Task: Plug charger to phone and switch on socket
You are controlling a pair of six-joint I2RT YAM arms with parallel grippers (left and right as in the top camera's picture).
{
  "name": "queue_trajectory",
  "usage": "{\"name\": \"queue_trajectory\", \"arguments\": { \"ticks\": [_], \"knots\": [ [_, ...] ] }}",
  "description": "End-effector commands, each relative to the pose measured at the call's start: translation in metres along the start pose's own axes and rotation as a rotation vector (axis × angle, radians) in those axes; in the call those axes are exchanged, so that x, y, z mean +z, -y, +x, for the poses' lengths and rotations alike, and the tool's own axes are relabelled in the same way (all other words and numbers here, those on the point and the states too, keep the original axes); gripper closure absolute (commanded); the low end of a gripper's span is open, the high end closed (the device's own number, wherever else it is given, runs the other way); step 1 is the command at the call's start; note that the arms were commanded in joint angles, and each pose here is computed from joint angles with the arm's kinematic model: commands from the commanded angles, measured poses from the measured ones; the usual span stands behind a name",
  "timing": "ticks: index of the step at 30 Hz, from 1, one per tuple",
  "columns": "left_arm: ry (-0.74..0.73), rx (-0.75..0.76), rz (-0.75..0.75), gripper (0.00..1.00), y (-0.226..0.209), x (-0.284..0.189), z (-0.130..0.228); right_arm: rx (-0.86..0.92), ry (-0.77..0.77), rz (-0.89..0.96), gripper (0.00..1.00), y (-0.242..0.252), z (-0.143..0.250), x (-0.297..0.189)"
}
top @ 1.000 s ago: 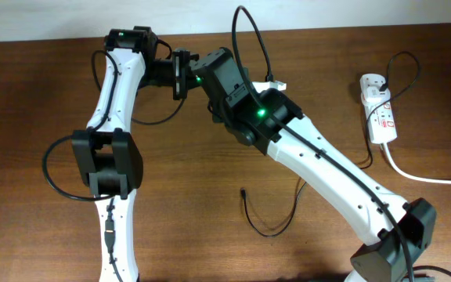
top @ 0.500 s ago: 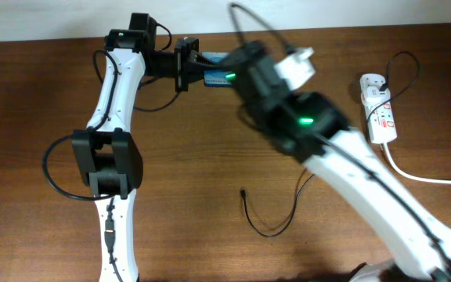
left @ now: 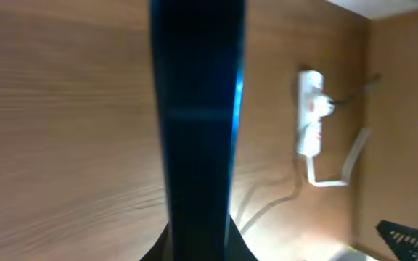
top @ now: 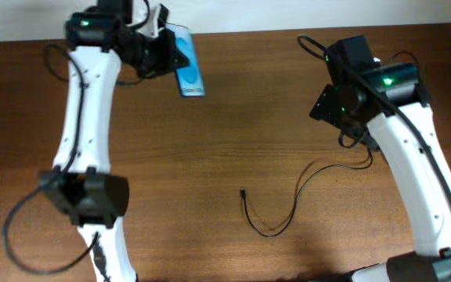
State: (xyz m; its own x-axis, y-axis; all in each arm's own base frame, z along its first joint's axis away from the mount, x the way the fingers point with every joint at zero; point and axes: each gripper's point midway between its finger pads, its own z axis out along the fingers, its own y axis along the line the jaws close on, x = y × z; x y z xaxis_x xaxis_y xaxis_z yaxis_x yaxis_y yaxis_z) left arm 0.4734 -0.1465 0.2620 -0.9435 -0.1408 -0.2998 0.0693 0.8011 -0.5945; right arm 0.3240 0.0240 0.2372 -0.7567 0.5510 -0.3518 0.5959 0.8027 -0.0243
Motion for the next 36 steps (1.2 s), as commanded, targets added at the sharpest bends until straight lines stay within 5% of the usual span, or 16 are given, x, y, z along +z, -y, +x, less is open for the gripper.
{"name": "queue_trajectory", "arguments": {
  "ticks": [1, 6, 7, 10, 15, 20, 30, 33, 36],
  "knots": [
    [0.068, 0.032, -0.142, 1.0, -0.011, -0.027, -0.002, -0.119, -0.044, -0.009, 0.02, -0.004, 0.007, 0.006],
    [0.103, 0.024, -0.312, 1.0, -0.04, -0.034, -0.007, -0.172, -0.11, -0.014, 0.02, -0.005, 0.022, 0.018],
    [0.11, 0.023, -0.345, 1.0, -0.045, -0.036, -0.008, -0.291, -0.173, -0.077, 0.02, -0.015, 0.037, 0.028],
    [0.132, 0.031, -0.343, 1.0, -0.045, -0.036, -0.013, -0.379, -0.348, -0.242, 0.02, -0.039, 0.081, 0.052],
    [0.17, 0.04, -0.379, 1.0, -0.049, -0.039, -0.022, -0.493, -0.424, -0.337, 0.02, -0.048, 0.108, 0.061],
    [0.176, 0.042, -0.384, 1.0, -0.05, -0.04, -0.023, -0.679, -0.389, -0.433, 0.02, -0.086, 0.142, 0.052],
    [0.204, 0.047, -0.411, 1.0, -0.055, -0.04, -0.031, -0.692, -0.366, -0.425, 0.0, -0.088, 0.144, 0.061],
    [0.202, 0.047, -0.411, 1.0, -0.055, -0.04, -0.031, -0.694, -0.428, -0.378, 0.28, -0.071, 0.162, 0.081],
    [0.202, 0.047, -0.411, 1.0, -0.055, -0.04, -0.031, -0.692, -0.452, -0.383, 0.39, -0.068, 0.173, 0.092]
  ]
}}
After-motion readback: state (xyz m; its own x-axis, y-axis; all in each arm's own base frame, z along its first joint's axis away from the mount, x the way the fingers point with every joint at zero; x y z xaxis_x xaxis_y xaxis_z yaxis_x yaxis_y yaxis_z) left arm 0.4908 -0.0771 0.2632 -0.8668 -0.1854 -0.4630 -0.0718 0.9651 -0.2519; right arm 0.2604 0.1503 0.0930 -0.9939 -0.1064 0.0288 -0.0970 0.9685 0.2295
